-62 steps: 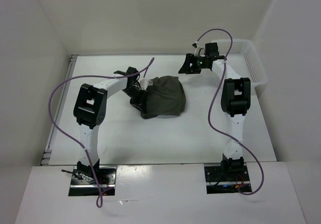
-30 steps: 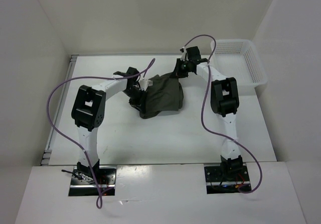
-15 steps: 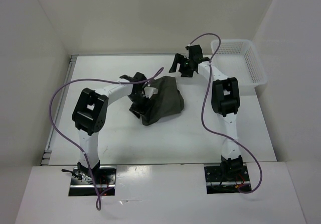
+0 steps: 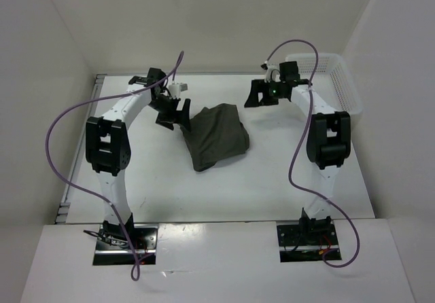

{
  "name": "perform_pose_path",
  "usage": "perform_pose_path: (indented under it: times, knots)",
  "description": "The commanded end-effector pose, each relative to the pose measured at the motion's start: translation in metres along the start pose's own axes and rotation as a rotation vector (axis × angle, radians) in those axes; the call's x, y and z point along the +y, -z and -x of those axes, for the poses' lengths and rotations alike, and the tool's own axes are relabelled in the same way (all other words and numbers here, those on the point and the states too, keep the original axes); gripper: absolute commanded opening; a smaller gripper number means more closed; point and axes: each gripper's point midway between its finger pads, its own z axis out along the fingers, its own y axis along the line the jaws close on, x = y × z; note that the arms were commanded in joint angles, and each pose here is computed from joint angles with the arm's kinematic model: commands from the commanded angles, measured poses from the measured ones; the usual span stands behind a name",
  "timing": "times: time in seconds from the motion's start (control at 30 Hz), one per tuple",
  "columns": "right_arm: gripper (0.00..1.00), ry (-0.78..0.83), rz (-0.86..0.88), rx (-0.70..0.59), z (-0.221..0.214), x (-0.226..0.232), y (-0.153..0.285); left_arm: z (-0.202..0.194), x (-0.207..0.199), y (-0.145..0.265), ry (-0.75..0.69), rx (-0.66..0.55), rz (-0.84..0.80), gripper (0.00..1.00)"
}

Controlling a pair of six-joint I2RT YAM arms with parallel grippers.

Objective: Fold and stack the shorts
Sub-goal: Fold the shorts

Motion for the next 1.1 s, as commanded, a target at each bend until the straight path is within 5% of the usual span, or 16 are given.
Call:
perform_pose_path:
  times: [0.0, 0.2, 0.4, 0.7, 0.87, 1.07]
  knots:
    - [0.9, 0.127, 0.144, 0.146, -0.061, 0.033, 0.013, 0.007, 0.026, -0.022, 0.024, 0.014, 0.022, 1.0]
    - [0.9, 0.119, 0.186, 0.317, -0.145, 0.055, 0.013, 0.03, 0.062, -0.04, 0.025, -0.028, 0.082, 1.0]
    - [0.9, 0.125, 0.236, 0.344, -0.156, 0.072, 0.009, 0.047, 0.071, -0.054, 0.018, -0.059, 0.051, 0.96]
    - [0.81, 0.212, 0.247, 0.364, -0.157, 0.072, 0.037, 0.047, 0.067, -0.073, 0.028, -0.046, -0.032, 0.65]
    - [0.84, 0.187, 0.287, 0.384, -0.175, 0.087, 0.057, 0.05, 0.063, -0.076, 0.021, -0.059, -0.071, 0.13]
    - [0.89, 0.146, 0.318, 0.379, -0.189, 0.133, 0.031, 0.062, 0.066, -0.076, 0.009, -0.094, -0.086, 0.11]
